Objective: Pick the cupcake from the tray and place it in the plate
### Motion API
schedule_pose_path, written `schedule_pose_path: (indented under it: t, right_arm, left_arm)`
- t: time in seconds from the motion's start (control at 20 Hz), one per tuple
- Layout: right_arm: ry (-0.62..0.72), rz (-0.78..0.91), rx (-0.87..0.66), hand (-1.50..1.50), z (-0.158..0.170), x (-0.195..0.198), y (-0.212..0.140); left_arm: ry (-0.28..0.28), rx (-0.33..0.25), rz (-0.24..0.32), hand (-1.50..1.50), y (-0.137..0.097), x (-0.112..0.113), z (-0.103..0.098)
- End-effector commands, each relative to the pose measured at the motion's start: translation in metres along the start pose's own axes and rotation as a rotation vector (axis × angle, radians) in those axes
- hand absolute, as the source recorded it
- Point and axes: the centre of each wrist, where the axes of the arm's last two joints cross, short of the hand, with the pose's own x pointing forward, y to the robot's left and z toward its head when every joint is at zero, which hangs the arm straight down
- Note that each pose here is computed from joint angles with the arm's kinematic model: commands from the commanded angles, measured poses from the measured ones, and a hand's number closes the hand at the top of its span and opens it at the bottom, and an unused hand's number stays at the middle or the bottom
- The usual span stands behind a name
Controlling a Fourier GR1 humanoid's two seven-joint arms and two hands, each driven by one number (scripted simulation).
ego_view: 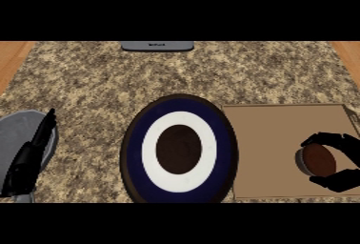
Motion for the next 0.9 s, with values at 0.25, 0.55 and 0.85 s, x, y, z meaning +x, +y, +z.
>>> schedule_pose_path:
  t: [0.25, 0.55, 0.85]
  right_arm:
    - [0.039, 0.223, -0.134, 1.5, -0.001, -0.02, 0.014]
    - [0.122, 0.429, -0.319, 1.5, 0.01, -0.016, 0.041]
    - [0.082, 0.457, -0.607, 1.5, 0.036, 0.003, 0.018]
  left_arm:
    - [0.006, -0.001, 0.007, 0.0, 0.005, -0.006, -0.004]
    - [0.002, 0.015, -0.007, 0.0, 0.029, 0.006, -0.015]
    - [0.011, 0.006, -0.007, 0.0, -0.006, -0.003, 0.007]
